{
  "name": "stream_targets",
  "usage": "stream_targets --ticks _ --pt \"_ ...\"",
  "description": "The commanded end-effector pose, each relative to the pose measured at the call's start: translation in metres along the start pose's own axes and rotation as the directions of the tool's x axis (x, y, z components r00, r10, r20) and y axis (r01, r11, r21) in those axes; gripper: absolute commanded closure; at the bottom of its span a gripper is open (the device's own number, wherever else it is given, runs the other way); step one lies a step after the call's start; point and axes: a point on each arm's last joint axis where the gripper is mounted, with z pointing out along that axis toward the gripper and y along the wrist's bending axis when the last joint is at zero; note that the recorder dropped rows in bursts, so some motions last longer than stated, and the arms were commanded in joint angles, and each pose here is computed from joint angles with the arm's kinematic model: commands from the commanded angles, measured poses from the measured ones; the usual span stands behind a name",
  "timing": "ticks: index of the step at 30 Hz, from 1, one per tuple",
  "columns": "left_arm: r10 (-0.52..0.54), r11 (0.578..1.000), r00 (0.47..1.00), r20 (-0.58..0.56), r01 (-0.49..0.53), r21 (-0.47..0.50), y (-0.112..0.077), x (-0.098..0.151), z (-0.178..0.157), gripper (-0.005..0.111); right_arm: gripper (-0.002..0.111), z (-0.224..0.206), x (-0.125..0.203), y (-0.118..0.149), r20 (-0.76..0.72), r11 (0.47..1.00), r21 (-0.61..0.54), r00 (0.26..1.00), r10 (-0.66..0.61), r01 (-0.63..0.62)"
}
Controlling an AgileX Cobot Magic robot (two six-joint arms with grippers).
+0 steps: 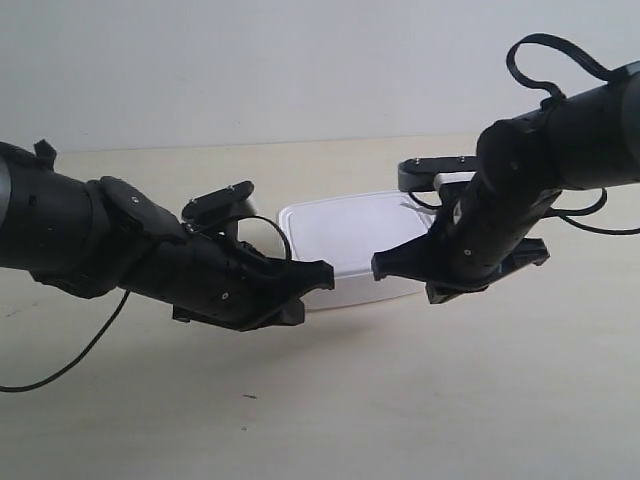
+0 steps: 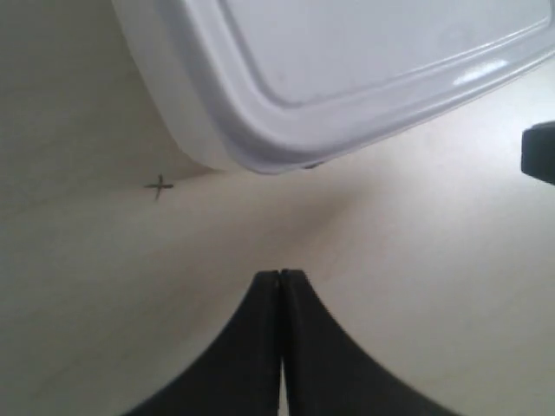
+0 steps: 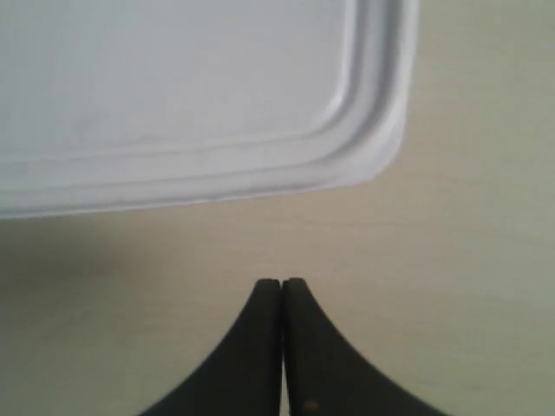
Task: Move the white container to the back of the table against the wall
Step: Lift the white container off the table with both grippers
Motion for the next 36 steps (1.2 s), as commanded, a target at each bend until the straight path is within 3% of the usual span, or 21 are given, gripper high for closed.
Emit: stream_targets --ticks 1,11,18,36 --pt "0.014 1.0 0.999 0.032 -0.014 0.004 -0.006 -0.007 0.003 0.107 0.108 -0.005 -0.005 -0.007 0.032 0.999 -0.034 0.999 0.033 -0.032" --pt "0.004 0.999 0.999 0.034 -0.003 -0.039 0.002 -0.008 0.023 0.107 0.108 0.006 -0.007 -0.003 0.05 0.996 -0.075 0.997 0.059 -0.056" --pt "0.044 0.999 0.997 0.065 -0.042 -0.029 -0.004 -0.02 0.028 0.107 0.108 0.018 -0.01 -0.003 0.076 0.995 -0.08 0.995 0.068 -0.062" --pt "0.065 0.996 0.993 0.101 -0.059 -0.069 0.002 -0.03 0.04 0.107 0.108 0.035 -0.019 0.001 0.107 0.99 -0.108 0.988 0.107 -0.095"
